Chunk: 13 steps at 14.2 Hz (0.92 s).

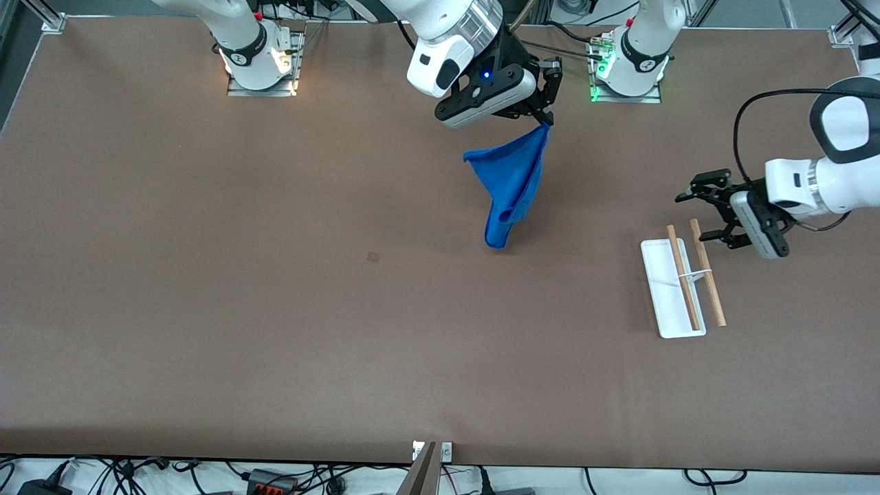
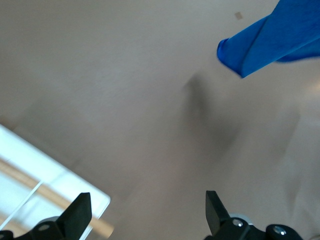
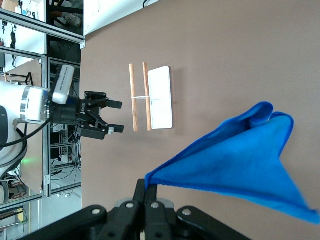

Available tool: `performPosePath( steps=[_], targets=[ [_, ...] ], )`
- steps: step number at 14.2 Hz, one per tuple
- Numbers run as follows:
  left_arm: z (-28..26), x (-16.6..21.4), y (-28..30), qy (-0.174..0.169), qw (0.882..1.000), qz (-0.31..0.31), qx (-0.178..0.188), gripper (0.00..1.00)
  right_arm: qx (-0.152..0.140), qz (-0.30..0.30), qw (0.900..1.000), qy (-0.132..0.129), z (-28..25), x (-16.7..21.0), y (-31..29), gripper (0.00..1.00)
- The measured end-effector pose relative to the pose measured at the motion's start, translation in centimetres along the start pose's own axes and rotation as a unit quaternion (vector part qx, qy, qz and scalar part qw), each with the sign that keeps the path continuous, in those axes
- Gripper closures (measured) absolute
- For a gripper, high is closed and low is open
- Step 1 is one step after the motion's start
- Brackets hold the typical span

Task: Pass towel and hang on rack
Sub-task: 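Hold the towel up while the left gripper reaches toward it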

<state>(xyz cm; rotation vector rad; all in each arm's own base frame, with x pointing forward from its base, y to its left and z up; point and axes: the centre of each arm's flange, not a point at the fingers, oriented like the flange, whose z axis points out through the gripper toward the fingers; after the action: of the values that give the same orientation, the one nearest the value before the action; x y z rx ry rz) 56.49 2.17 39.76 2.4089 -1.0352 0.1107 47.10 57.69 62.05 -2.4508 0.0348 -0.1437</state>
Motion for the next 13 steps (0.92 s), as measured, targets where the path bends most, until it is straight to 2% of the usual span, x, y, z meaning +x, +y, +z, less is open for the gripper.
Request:
performPosePath(
  steps=[2, 7, 10, 13],
  targets=[
    [1.6, 1.5, 1.2, -0.004, 1.0, 0.024, -0.011, 0.0, 0.0, 0.0, 1.0, 0.0, 0.0, 0.0, 0.0, 0.99],
    [8.0, 3.0, 1.1, 0.043, 0.991, 0.119, -0.051, 0.0, -0.002, -0.001, 1.0, 0.002, 0.0, 0.0, 0.0, 0.99],
    [12.4, 3.3, 0.6, 0.076, 0.983, 0.147, -0.08, 0.0, -0.004, -0.003, 1.0, 0.004, 0.0, 0.0, 0.0, 0.99],
    [15.2, 4.0, 0.9, 0.089, 0.977, 0.173, -0.092, 0.0, -0.004, -0.004, 1.0, 0.004, 0.0, 0.0, 0.0, 0.99]
  ],
)
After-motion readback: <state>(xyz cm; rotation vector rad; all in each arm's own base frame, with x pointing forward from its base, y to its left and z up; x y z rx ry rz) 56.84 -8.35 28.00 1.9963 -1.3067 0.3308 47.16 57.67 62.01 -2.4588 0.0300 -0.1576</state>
